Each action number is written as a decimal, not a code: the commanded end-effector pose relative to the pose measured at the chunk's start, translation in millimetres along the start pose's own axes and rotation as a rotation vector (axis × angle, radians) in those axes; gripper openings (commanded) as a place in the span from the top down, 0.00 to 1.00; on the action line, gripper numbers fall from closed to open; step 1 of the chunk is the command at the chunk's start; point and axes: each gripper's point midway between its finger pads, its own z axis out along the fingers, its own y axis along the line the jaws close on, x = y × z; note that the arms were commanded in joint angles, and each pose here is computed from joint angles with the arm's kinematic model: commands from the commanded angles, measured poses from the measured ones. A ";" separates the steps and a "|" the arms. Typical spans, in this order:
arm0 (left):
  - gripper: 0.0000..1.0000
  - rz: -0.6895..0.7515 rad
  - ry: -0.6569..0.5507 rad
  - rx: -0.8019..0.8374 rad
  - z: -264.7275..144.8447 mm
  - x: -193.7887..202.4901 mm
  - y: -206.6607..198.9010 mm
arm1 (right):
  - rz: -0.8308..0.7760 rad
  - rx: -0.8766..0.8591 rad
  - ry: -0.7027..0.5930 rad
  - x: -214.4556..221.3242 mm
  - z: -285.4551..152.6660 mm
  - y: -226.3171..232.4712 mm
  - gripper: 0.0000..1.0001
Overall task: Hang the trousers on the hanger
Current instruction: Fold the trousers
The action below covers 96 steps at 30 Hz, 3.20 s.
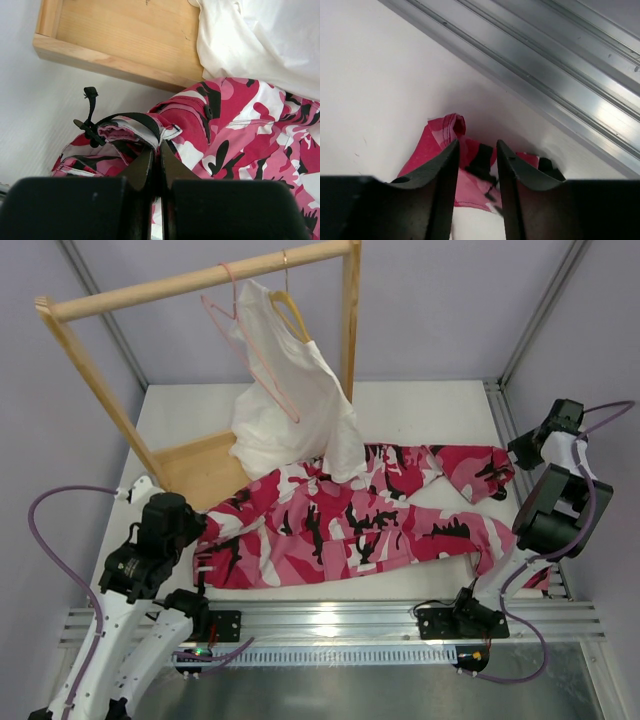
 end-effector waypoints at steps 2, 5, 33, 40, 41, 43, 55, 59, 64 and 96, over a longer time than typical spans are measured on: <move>0.99 -0.005 -0.044 0.025 -6.6 -16.1 -8.5 | -0.042 0.046 0.057 -6.8 -23.7 4.0 0.55; 0.99 -0.009 -0.036 0.042 -3.8 -13.9 -12.7 | -0.109 0.058 0.057 -8.6 -47.4 2.3 0.52; 0.99 -0.001 0.046 0.166 9.6 11.2 -33.6 | -0.835 0.117 0.250 137.3 -42.8 -23.6 0.43; 1.00 0.020 0.050 0.193 7.7 6.0 -44.0 | -0.887 0.205 0.294 145.4 -24.6 -40.6 0.43; 0.99 0.024 0.052 0.191 7.6 5.7 -44.2 | -0.890 0.211 0.286 143.9 -22.0 -40.7 0.43; 1.00 0.026 0.048 0.190 7.2 5.2 -43.6 | -0.893 0.222 0.292 144.7 -17.3 -42.1 0.44; 1.00 0.020 0.024 0.145 8.1 7.1 -27.9 | -0.856 0.301 0.248 125.6 -20.9 -38.2 0.96; 1.00 0.039 -0.003 0.081 8.6 1.5 -15.7 | -0.704 0.316 0.127 67.0 -52.8 -8.1 0.96; 1.00 0.036 0.001 0.020 10.4 2.5 -5.7 | -0.516 0.173 0.065 -11.5 -71.0 35.0 0.96; 0.15 0.082 0.276 -0.146 83.4 0.7 -39.9 | -0.391 -0.254 0.097 -24.3 -67.5 116.6 0.96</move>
